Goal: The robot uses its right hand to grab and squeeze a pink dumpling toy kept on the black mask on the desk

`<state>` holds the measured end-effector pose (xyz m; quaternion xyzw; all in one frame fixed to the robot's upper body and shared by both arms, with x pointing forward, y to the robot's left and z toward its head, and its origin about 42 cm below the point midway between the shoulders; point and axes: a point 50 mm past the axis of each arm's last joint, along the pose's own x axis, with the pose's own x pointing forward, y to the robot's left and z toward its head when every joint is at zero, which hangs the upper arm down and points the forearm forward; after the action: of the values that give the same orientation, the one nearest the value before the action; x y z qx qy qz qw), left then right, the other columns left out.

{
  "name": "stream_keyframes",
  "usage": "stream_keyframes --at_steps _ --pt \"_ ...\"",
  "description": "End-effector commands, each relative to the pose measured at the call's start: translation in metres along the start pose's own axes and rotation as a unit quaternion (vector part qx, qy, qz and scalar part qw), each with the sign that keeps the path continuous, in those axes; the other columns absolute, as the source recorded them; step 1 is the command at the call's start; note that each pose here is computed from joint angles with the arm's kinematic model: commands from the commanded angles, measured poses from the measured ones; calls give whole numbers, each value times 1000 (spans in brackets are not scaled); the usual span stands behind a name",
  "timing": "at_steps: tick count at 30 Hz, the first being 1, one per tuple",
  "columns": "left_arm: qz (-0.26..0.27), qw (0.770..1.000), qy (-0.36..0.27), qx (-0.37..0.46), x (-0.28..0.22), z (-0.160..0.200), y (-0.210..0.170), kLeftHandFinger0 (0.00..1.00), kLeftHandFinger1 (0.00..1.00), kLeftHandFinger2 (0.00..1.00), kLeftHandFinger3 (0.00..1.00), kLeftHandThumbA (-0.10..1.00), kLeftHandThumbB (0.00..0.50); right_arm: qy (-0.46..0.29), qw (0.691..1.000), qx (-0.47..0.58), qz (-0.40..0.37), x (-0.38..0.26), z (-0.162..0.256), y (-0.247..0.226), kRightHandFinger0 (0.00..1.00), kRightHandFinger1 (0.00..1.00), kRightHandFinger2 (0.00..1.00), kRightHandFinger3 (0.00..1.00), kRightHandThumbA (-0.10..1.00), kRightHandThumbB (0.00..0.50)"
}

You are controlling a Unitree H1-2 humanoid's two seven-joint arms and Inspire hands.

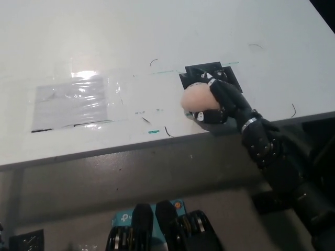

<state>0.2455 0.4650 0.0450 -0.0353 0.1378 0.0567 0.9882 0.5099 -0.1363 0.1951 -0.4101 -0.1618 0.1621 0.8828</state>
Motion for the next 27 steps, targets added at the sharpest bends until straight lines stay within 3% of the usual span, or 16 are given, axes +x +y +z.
stream_keyframes --at_steps 1,3,4,5,6,7,9,10,12,14,16,17,18,20,23,27 --pt "-7 1000 -25 10 -4 13 11 0 28 135 229 1000 500 -95 987 -12 -127 8 27 -35 58 226 443 651 -100 0" --pt "-9 1000 -23 11 -4 11 11 0 23 132 233 1000 500 -89 986 -16 -140 8 25 -41 22 285 562 363 -100 0" --pt "-9 1000 -23 12 -4 11 11 0 24 133 235 1000 500 -88 986 -16 -142 8 25 -42 4 245 462 291 -100 0" --pt "-10 1000 -25 11 -4 11 11 0 15 127 230 1000 500 -86 983 -12 -159 8 21 -46 0 215 377 73 -100 0" --pt "-9 1000 -26 10 -4 10 11 0 21 130 222 1000 500 -88 981 -13 -170 8 20 -49 0 170 342 1 -100 0" --pt "-9 1000 -25 10 -4 10 10 0 21 130 222 1000 500 -89 981 -14 -172 8 20 -49 0 168 353 0 -100 0" --pt "-10 1000 -25 14 -4 10 11 0 33 138 217 1000 500 -95 976 -14 -193 8 17 -52 0 142 391 26 -100 60" --pt "-10 1000 -27 8 -3 8 11 0 15 122 203 1000 500 -93 974 -16 -207 7 17 -55 0 110 427 104 -100 136" --pt "-10 1000 -27 9 -3 9 10 0 3 106 180 1000 500 -89 973 -23 -213 8 16 -57 0 147 523 211 -100 157" --pt "-9 1000 -26 13 -4 9 10 0 21 122 192 1000 500 -81 972 -38 -218 9 15 -59 0 97 414 214 -100 187" --pt "-9 1000 -24 10 -5 10 10 0 22 126 196 1000 500 -77 971 -48 -222 9 15 -60 0 63 369 206 -100 199" --pt "-9 1000 -25 10 -4 9 10 0 17 125 204 1000 500 -75 970 -49 -226 9 14 -59 47 46 345 184 -100 214" --pt "-10 1000 -25 12 -3 10 10 0 24 139 214 1000 500 -74 968 -49 -233 9 15 -59 4 21 318 160 -100 184" --pt "-16 999 -28 11 -2 9 10 0 22 138 222 1000 500 -84 964 -57 -245 7 14 -55 0 1 283 150 -100 211" --pt "-15 1000 -24 12 -3 10 8 0 32 144 210 1000 500 -98 958 -54 -263 3 13 -48 0 0 227 82 -100 210" --pt "-16 1000 -22 12 -2 9 8 0 51 172 228 1000 500 -106 951 -45 -288 0 19 -45 0 0 312 104 -100 202"
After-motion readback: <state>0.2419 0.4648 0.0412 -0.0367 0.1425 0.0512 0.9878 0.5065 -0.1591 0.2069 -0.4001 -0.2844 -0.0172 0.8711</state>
